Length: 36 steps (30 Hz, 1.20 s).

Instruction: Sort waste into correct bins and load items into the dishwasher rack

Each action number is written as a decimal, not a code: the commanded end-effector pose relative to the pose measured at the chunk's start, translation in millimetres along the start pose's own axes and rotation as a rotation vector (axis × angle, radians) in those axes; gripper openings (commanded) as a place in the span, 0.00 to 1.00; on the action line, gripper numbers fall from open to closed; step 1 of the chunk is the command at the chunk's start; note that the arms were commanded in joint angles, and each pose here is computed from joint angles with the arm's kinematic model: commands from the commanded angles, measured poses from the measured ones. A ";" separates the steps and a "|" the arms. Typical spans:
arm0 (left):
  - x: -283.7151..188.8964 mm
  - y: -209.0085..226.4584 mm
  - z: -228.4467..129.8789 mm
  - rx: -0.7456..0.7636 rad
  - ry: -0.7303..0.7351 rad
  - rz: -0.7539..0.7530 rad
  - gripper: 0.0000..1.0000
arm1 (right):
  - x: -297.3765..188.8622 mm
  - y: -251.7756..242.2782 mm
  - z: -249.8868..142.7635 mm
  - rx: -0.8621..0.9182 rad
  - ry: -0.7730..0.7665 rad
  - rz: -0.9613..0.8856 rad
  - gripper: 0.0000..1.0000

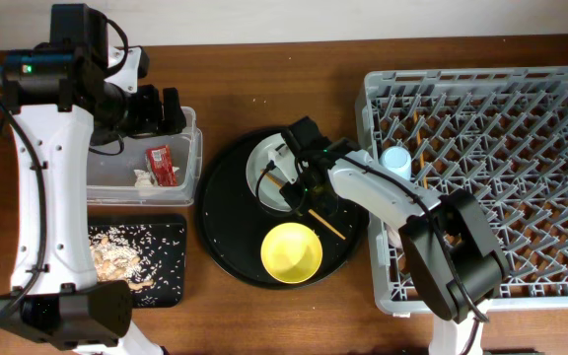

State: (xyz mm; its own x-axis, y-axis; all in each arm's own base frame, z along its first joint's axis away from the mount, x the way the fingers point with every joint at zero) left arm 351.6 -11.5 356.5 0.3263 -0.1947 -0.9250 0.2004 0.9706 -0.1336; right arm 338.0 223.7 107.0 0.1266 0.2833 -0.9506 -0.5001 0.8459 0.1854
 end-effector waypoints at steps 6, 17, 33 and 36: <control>-0.5 1.5 0.0 0.003 0.000 0.008 0.99 | -1.4 3.5 -0.9 -0.011 0.002 0.002 0.04; -0.5 1.5 0.0 0.003 0.000 0.008 0.99 | -91.6 -21.1 43.4 0.060 -0.035 -0.140 0.04; -0.5 1.5 0.0 0.003 0.000 0.008 0.99 | -150.0 -205.8 -3.0 0.443 -0.074 -0.195 0.04; -0.5 1.5 0.0 0.003 0.000 0.008 0.99 | -157.5 -227.2 -13.5 0.502 -0.099 -0.184 0.04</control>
State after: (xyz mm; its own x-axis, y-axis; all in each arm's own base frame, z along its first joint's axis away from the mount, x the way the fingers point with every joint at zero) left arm 351.6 -11.5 356.5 0.3263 -0.1947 -0.9250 0.2004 0.9706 -0.1336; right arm 417.7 -9.0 197.9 0.2217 0.1019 -0.9698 -0.0016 0.9946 0.1041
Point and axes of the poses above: each gripper's point midway between its finger pads, its own x axis out along the fingers, its own y axis along the line the jaws close on, z = x × y, the point moved 9 cm from there along -x, back along the fingers, and after that the axes turned 13 degrees about x, right-handed, at the moved point
